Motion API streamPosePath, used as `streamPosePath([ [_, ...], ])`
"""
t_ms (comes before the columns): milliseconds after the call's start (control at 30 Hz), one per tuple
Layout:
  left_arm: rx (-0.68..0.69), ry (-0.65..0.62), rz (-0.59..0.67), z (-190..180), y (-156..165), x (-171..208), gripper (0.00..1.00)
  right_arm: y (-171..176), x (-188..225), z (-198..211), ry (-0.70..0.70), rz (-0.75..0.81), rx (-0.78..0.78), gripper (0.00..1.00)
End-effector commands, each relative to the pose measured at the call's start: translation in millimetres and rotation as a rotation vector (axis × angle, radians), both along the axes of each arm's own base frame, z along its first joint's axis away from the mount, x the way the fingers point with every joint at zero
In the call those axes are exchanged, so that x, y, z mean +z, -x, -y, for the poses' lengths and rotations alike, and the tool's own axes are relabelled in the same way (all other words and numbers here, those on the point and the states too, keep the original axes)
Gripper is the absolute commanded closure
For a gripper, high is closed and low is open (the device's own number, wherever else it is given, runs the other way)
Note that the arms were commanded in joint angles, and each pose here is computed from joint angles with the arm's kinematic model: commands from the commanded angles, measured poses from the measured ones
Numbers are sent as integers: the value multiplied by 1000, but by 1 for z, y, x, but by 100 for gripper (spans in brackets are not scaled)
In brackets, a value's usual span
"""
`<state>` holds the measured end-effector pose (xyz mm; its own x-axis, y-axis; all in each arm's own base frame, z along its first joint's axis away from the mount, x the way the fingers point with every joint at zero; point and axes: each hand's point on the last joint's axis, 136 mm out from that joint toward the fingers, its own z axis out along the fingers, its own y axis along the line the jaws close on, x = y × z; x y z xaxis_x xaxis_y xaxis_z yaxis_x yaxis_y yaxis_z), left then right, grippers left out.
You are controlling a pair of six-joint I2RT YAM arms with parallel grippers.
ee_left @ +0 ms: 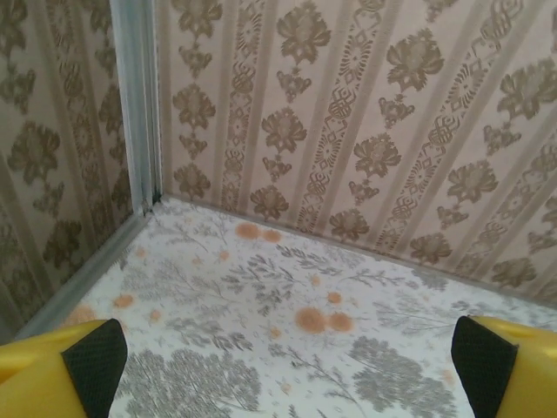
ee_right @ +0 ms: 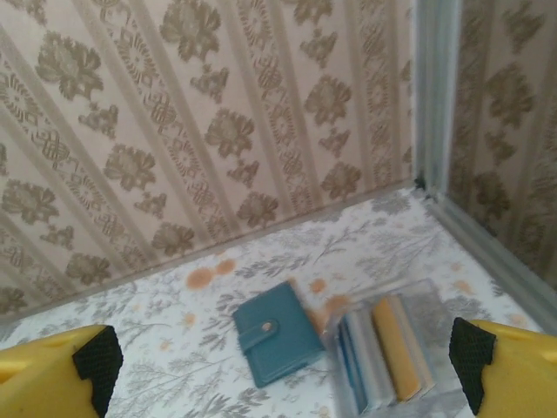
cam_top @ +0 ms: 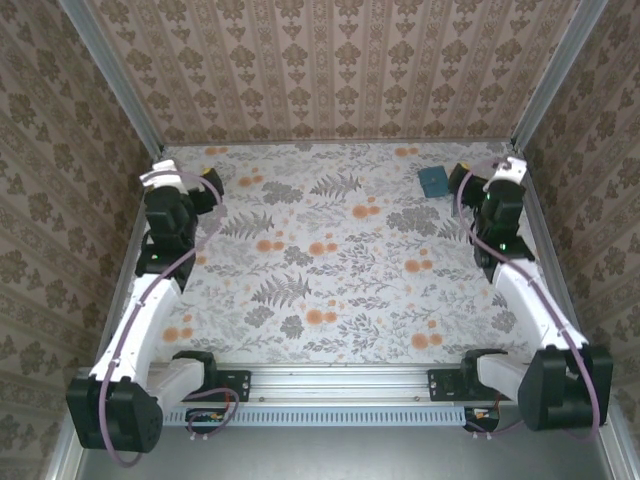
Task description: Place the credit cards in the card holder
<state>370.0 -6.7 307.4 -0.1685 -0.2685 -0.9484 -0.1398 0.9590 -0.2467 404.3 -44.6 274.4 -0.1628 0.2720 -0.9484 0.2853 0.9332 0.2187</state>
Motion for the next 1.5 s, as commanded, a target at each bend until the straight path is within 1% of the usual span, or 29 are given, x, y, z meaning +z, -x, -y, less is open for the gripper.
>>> streamPosePath([
  [0, -20, 190, -293, 6, 13, -63, 0, -10, -77, -25, -107, -335, 119, 3],
  [33, -58, 199, -335, 14, 11, -66, 0, -17, -79, -28, -112, -365, 134, 6],
  [67, -108, 200, -361, 25, 9, -66, 0, -24, -92, -32, -116, -420, 155, 10],
  [100, -173, 197, -394, 39, 7, -68, 0, -31, -98, -34, -119, -463, 170, 11],
  [233, -386, 98, -475, 91, 8, -78, 0, -52, -130, -40, -89, -654, 202, 18],
  [333, -474, 61, -543, 115, 13, -94, 0, -70, -148, -34, -49, -743, 194, 20],
  [433, -501, 82, -590, 125, 15, -111, 0, -86, -162, -35, -23, -822, 216, 23],
  [600, -511, 131, -634, 132, 14, -125, 0, -114, -178, -31, 6, -875, 216, 21],
  [700, -511, 147, -634, 134, 11, -128, 0, -128, -189, -30, 16, -892, 213, 19],
  [933, -529, 159, -645, 140, 5, -131, 0, -142, -218, -15, 63, -969, 138, 15],
  [1000, -516, 157, -645, 137, 5, -133, 0, -141, -226, -18, 53, -992, 159, 16],
  [1100, -510, 156, -638, 137, 3, -134, 0, -138, -238, -31, 44, -1017, 228, 17],
  [1167, -501, 154, -642, 135, 4, -134, 0, -134, -246, -40, 39, -1047, 266, 19],
  [1267, -483, 146, -643, 132, 4, -135, 0, -126, -251, -61, 68, -1079, 345, 23],
  [1367, -435, 124, -654, 123, 4, -137, 0, -117, -253, -90, 105, -1105, 440, 30],
  [1433, -379, 113, -678, 113, 5, -141, 0, -107, -254, -115, 88, -1123, 507, 35],
  [1467, -365, 117, -684, 109, 4, -142, 0, -102, -254, -127, 86, -1127, 541, 36],
])
